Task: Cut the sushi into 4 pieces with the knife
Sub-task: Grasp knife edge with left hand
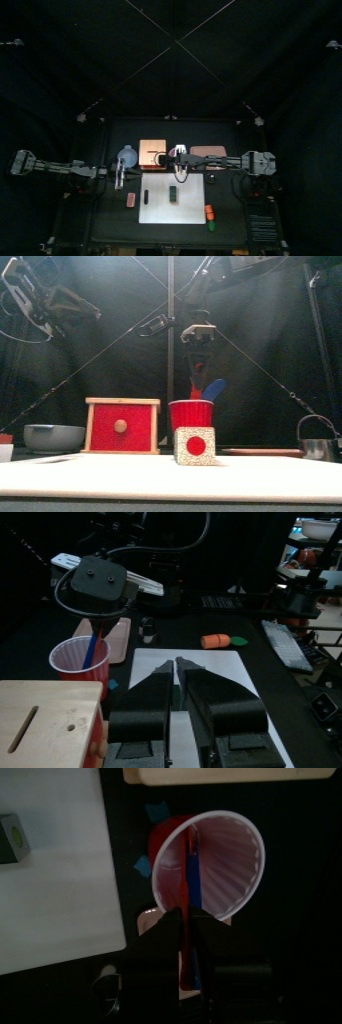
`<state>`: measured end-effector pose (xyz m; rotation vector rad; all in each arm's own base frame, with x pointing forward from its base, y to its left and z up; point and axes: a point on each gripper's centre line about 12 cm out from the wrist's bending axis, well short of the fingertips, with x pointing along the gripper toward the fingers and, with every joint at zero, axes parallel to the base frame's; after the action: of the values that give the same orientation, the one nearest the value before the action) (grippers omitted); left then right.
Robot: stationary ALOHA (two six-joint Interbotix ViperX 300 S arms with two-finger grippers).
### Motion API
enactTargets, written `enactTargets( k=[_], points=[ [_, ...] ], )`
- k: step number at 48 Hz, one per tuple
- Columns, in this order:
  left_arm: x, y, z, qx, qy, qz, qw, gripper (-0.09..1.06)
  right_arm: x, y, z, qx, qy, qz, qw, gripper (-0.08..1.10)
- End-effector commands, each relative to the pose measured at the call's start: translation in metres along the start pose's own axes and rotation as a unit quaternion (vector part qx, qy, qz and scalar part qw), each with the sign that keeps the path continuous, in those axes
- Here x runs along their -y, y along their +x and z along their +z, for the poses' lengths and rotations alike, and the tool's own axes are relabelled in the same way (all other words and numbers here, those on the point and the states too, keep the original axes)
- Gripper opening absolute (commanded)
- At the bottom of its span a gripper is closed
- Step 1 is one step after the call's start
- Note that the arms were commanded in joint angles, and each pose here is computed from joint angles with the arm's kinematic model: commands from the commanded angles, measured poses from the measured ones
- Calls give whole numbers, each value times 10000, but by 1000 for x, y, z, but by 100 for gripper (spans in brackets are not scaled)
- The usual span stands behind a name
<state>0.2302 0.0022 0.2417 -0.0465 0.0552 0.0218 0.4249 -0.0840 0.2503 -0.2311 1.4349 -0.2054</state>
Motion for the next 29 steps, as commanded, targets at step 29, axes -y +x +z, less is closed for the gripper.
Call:
enactTargets(
  k=[29],
  points=[
    [-5, -1, 17, 751, -240, 175, 9967, 87, -30, -160, -45, 3432, 362, 126, 9385, 18]
  ],
)
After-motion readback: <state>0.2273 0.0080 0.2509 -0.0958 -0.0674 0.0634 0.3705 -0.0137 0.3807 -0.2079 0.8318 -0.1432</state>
